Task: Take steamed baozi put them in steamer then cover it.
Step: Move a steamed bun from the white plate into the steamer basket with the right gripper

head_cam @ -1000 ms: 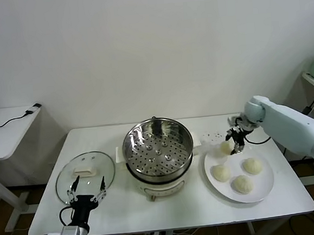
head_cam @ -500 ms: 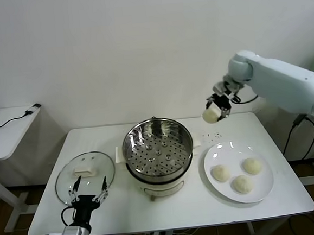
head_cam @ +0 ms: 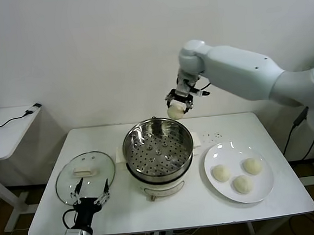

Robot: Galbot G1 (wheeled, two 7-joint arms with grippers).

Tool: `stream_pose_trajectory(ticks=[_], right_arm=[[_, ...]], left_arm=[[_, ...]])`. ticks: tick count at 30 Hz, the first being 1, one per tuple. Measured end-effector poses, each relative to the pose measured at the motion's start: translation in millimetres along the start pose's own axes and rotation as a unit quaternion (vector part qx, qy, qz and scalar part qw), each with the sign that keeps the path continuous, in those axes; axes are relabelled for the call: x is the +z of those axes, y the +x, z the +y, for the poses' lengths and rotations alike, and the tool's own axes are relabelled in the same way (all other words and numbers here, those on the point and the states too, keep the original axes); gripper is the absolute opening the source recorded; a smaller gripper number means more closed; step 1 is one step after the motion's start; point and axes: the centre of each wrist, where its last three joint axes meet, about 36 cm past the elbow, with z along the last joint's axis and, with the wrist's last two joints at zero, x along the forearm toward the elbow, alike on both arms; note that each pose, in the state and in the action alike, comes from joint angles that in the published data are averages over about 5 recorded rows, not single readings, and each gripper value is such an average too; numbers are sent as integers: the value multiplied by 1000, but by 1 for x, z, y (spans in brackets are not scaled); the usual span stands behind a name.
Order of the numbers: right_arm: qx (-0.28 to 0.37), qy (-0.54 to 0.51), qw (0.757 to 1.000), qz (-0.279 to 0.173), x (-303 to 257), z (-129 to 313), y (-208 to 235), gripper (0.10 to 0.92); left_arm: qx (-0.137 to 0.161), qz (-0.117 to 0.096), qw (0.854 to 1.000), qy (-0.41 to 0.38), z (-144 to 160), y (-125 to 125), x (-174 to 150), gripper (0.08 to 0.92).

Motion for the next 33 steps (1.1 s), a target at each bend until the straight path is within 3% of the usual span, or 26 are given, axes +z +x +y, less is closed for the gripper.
stream_pose_trajectory(ticks=[8, 19, 27, 33], right_arm=[[-10, 61, 998, -13, -23, -31, -42, 696], [-27, 80, 996, -28, -36, -39, -89, 697], [-28, 82, 996, -34, -35, -38, -97, 811], [-20, 88, 995, -36, -32, -37, -86, 822]], left_arm=[[-3, 3, 1000, -2, 5, 1, 1, 823], [-8, 8, 1000, 2, 9, 2, 5, 823], [-11, 11, 1000, 5, 8, 2, 7, 823], [-13, 15, 1000, 5, 8, 4, 11, 823]])
